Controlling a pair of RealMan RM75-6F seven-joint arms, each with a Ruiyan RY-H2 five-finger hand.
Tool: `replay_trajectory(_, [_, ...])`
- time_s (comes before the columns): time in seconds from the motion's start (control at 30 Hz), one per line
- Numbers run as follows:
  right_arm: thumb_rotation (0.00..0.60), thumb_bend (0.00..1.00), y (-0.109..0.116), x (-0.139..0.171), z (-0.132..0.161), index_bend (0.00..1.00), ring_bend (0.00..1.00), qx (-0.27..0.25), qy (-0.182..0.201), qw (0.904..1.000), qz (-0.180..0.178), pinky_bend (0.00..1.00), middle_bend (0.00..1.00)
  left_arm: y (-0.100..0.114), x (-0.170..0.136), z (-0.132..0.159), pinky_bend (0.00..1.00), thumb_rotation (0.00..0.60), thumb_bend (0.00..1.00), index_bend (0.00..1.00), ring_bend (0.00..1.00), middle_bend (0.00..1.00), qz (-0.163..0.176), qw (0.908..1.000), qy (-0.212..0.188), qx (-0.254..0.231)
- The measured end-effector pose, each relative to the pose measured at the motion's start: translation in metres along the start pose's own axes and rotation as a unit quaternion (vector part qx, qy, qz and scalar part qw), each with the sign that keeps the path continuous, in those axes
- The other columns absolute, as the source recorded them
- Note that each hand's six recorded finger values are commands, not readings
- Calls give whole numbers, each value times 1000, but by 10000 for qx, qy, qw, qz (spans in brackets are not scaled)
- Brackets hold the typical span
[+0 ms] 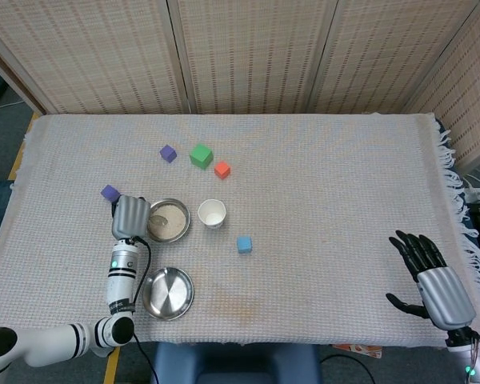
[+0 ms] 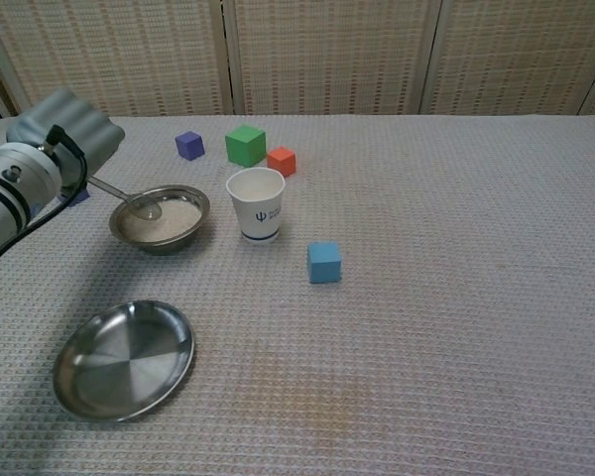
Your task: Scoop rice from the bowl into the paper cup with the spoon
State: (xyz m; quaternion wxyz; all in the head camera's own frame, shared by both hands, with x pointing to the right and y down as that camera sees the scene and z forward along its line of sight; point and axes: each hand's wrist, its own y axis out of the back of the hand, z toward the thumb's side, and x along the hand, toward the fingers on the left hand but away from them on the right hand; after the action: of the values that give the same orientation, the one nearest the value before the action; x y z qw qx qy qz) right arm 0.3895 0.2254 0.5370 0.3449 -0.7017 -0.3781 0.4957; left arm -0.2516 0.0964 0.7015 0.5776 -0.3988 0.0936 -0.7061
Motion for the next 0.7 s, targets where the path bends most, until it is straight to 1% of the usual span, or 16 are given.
replay_trajectory(0.13, [600, 68, -1, 2, 2, 0, 0, -94, 53, 9999, 80, 0, 0, 0, 2, 3, 1000, 600, 384, 635, 1000, 1000, 86, 9989, 183, 420])
replay_trajectory(0.23, [600, 68, -1, 4, 5, 0, 0, -221, 156, 9995, 178, 0, 0, -3, 4, 5, 1000, 600, 384, 635, 1000, 1000, 106, 9977, 283, 615])
replay_trajectory(0.43, [600, 68, 0, 8, 8, 0, 0, -296, 266, 9989, 262, 0, 0, -10, 2, 12, 1000, 600, 384, 634, 1000, 1000, 150, 9948, 308, 960])
replay_trajectory(0.53, [600, 68, -1, 8, 10, 0, 0, -334, 300, 9985, 312, 0, 0, -12, 0, 18, 1000, 600, 384, 634, 1000, 1000, 210, 9939, 272, 1050])
replay_trajectory(0.7, [600, 68, 0, 9, 11, 0, 0, -382, 322, 9982, 334, 0, 0, -11, -4, 26, 1000, 600, 383, 635, 1000, 1000, 342, 9936, 207, 1052])
